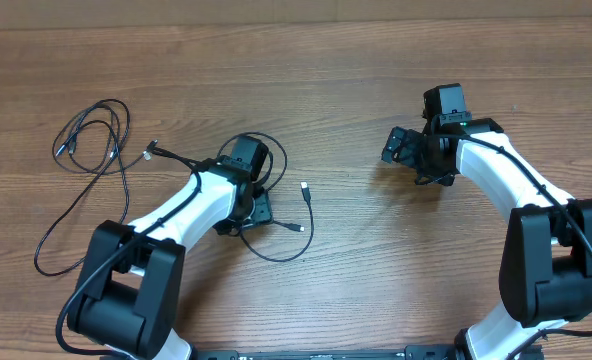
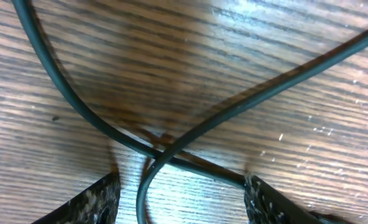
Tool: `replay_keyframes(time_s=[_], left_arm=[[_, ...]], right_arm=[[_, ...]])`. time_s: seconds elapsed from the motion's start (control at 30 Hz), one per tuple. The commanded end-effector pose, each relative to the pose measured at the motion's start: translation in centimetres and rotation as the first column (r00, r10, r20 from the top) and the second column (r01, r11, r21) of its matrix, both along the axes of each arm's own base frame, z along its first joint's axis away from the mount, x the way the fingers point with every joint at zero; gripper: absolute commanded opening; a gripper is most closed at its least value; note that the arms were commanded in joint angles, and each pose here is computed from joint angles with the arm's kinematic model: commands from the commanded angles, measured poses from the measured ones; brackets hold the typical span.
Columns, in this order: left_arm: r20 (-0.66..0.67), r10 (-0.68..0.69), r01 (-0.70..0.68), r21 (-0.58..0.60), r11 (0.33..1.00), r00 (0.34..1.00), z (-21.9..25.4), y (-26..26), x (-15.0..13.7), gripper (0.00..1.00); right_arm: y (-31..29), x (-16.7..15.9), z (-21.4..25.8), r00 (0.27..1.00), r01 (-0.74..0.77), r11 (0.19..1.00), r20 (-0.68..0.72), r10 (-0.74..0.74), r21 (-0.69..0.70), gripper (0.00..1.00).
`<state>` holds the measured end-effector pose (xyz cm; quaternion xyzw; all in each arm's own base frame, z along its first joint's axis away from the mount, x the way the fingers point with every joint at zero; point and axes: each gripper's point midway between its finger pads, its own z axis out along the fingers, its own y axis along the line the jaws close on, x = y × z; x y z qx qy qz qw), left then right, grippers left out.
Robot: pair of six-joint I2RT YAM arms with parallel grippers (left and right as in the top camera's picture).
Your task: Untangle cables
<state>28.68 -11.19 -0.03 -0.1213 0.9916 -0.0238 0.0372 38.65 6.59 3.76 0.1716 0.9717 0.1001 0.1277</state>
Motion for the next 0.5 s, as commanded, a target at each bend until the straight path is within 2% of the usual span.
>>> replay_keyframes(time_s=[0.0,0.13,0.3,0.47], left_arm=[[-0.033,0.049,-0.051,-0.067,0.996,0.998,-0.5,0.1,-0.2,0.66],[-0.014,0.102,-0.103,-0.073,0.992,0.995,-0.5,0.9,0.7,0.67],[0.005,0.117,-0.116,-0.071,0.991,0.993,-0.5,0.9,1.2,0.56],[0.001,0.117,-0.117,-0.053,0.992,0.993,-0.8,1.3,0.8,0.50]], right_arm=[[0.0,0.3,0.1,1.000,0.005,1.000,0.008,-0.005,0.001,1.00],[0.0,0.3,0.1,1.000,0.005,1.000,0.008,-0.005,0.001,1.00],[0.0,0.3,0.1,1.000,0.005,1.000,0.008,-0.005,0.001,1.00],[0.0,0.3,0.1,1.000,0.005,1.000,0.007,-0.005,0.001,1.00]])
